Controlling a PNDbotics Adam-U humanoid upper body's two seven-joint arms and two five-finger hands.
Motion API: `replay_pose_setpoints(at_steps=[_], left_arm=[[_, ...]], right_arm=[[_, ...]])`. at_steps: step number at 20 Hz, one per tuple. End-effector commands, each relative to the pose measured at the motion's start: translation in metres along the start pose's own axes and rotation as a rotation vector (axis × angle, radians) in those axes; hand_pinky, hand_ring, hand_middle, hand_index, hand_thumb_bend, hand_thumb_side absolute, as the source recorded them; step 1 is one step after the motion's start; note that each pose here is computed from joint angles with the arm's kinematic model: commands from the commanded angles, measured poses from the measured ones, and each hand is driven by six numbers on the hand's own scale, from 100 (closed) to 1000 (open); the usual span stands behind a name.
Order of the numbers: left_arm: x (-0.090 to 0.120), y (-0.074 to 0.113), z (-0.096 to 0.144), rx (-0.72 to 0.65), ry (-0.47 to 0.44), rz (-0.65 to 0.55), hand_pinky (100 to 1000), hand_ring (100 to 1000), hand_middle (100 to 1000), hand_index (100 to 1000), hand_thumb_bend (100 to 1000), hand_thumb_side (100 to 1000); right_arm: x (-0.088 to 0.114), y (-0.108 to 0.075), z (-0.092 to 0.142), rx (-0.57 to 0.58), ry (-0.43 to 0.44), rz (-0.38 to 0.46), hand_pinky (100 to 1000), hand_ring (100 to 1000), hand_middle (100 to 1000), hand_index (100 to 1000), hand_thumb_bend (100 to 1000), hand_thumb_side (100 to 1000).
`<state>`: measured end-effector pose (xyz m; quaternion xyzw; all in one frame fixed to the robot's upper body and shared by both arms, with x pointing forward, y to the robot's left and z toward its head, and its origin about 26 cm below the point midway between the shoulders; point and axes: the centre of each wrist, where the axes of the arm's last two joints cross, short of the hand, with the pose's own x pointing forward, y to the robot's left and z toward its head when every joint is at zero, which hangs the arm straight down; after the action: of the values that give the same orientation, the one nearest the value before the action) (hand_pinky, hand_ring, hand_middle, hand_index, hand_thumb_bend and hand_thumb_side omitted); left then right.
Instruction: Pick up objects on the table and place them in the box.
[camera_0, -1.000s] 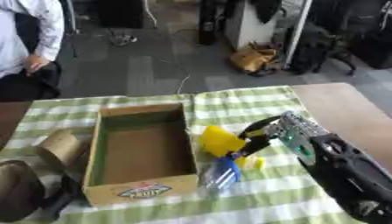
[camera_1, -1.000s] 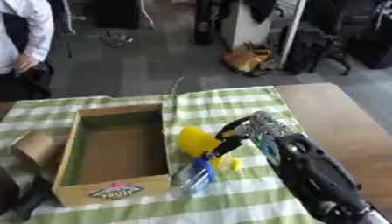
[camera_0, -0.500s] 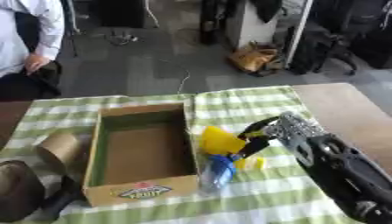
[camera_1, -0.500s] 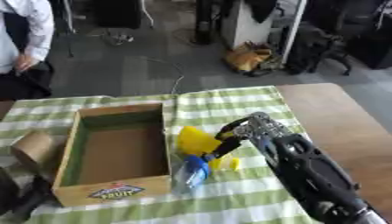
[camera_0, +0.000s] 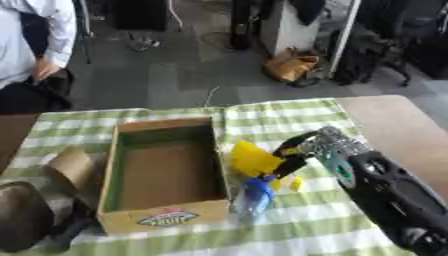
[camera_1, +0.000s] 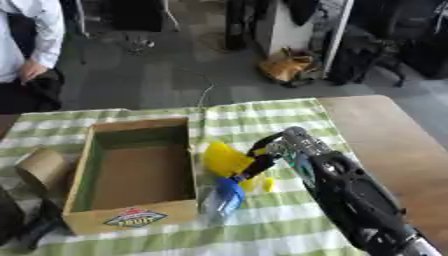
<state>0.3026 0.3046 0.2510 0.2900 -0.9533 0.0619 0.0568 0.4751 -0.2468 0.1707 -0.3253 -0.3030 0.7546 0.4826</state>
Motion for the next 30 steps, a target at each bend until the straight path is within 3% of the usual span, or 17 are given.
replay_pose_setpoints(at_steps=[1, 7, 10, 11, 12, 20, 30], left_arm=[[0.004, -0.001, -0.010, 0.006, -0.037, 0.012, 861, 915, 844, 807, 100, 1000], [0.004, 0.000, -0.010, 0.009, -0.036, 0.010, 861, 915, 844, 806, 100, 1000], [0.004, 0.000, -0.010, 0.008, -0.038, 0.010, 861, 915, 844, 807, 100, 1000], [0.004, 0.000, -0.010, 0.007, -0.039, 0.010, 861, 915, 844, 807, 100, 1000], [0.004, 0.000, -0.011, 0.006, -0.040, 0.010, 861, 915, 844, 807, 100, 1000], [0.004, 0.000, -0.011, -0.001, -0.044, 0.011, 861, 915, 844, 808, 100, 1000], [0.004, 0.000, -0.011, -0.006, -0.041, 0.012, 858, 915, 845, 808, 100, 1000]], right_arm=[[-0.006, 0.001, 0.000, 0.005, 0.035, 0.017, 783, 828, 807, 926, 373, 1000], [-0.008, -0.001, 0.000, -0.015, 0.059, 0.032, 641, 692, 663, 812, 254, 1000], [-0.010, -0.005, 0.003, -0.037, 0.066, 0.033, 562, 615, 532, 700, 168, 917], [-0.010, -0.007, 0.004, -0.047, 0.067, 0.032, 562, 615, 532, 700, 168, 917], [-0.011, -0.008, 0.006, -0.056, 0.068, 0.032, 546, 606, 500, 665, 108, 872], [-0.010, -0.024, 0.020, -0.136, 0.065, 0.016, 482, 552, 378, 536, 100, 759], [-0.008, -0.035, 0.030, -0.196, 0.069, -0.007, 414, 499, 301, 469, 100, 664]])
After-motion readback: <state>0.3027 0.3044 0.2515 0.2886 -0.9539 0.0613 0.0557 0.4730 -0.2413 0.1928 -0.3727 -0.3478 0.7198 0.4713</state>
